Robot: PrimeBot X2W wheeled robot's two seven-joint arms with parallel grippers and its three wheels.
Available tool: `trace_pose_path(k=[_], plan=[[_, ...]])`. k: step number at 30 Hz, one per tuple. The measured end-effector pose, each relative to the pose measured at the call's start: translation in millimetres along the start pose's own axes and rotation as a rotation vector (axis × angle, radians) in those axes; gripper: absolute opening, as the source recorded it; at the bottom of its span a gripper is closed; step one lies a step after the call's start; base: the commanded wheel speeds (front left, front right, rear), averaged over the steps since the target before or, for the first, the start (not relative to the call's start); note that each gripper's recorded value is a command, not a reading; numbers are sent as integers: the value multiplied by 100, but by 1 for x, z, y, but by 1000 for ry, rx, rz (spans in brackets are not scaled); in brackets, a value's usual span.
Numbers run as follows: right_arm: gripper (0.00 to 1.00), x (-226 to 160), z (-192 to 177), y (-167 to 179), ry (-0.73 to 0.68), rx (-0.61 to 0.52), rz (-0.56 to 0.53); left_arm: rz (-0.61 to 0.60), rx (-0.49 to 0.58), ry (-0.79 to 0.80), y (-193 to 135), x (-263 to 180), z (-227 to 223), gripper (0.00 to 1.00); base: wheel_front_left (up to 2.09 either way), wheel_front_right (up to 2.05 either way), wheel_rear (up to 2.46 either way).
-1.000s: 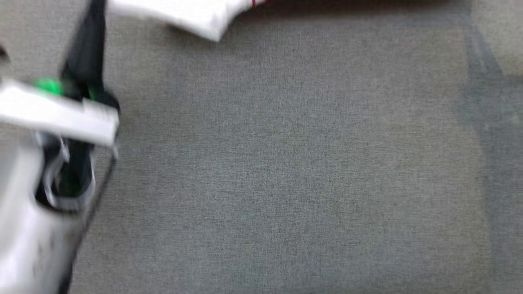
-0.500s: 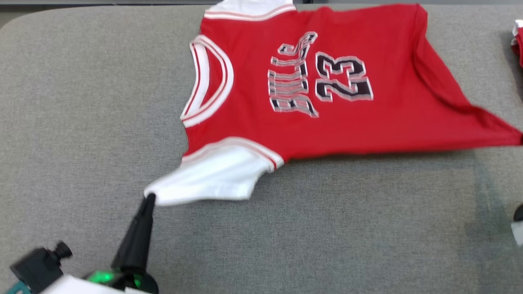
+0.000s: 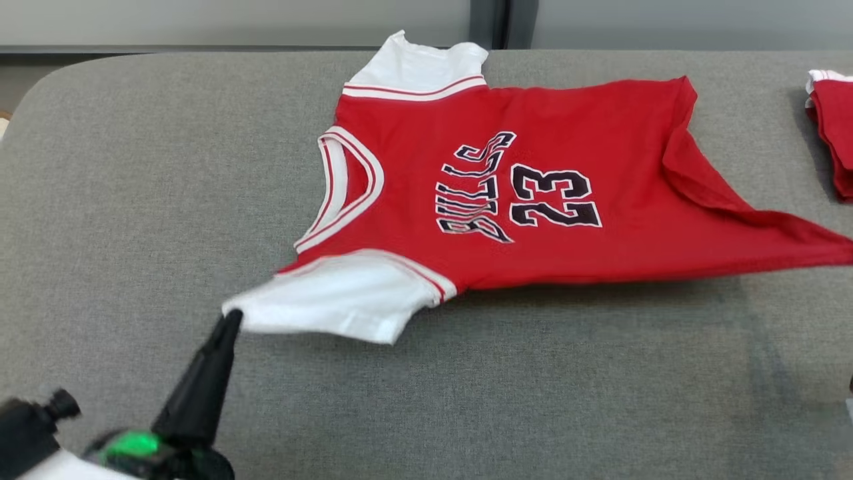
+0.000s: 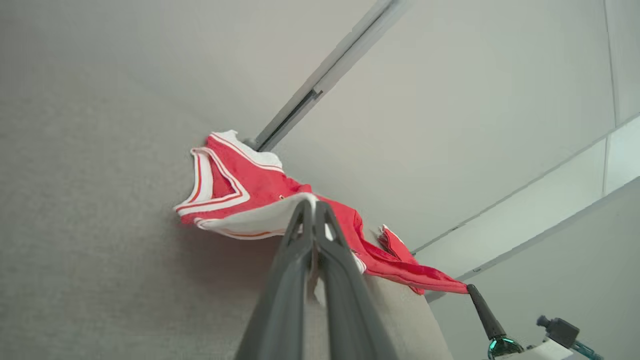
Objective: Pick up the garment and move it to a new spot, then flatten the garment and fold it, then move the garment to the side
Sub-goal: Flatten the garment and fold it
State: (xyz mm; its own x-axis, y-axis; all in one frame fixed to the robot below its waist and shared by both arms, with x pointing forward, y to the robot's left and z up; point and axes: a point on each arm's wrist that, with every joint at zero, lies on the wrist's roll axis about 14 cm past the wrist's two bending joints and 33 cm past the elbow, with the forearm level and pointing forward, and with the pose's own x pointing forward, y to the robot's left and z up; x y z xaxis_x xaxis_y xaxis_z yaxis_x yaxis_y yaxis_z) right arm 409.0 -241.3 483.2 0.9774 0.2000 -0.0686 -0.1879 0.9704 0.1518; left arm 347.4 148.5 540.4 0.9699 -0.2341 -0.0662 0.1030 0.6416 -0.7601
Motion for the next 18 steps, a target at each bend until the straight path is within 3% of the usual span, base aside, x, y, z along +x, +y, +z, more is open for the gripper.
trace_pose_path(k=[8, 11, 18], plan=[[0, 48, 158, 15, -269, -239, 110, -371, 303, -260, -110, 50, 128, 0, 0, 0, 0], [0, 55, 217, 18, -331, -344, 113, -448, 427, -314, -150, 63, 164, 0, 0, 0, 0], [0, 72, 267, 16, -303, -452, 95, -584, 558, -392, -230, 82, 202, 0, 0, 0, 0]])
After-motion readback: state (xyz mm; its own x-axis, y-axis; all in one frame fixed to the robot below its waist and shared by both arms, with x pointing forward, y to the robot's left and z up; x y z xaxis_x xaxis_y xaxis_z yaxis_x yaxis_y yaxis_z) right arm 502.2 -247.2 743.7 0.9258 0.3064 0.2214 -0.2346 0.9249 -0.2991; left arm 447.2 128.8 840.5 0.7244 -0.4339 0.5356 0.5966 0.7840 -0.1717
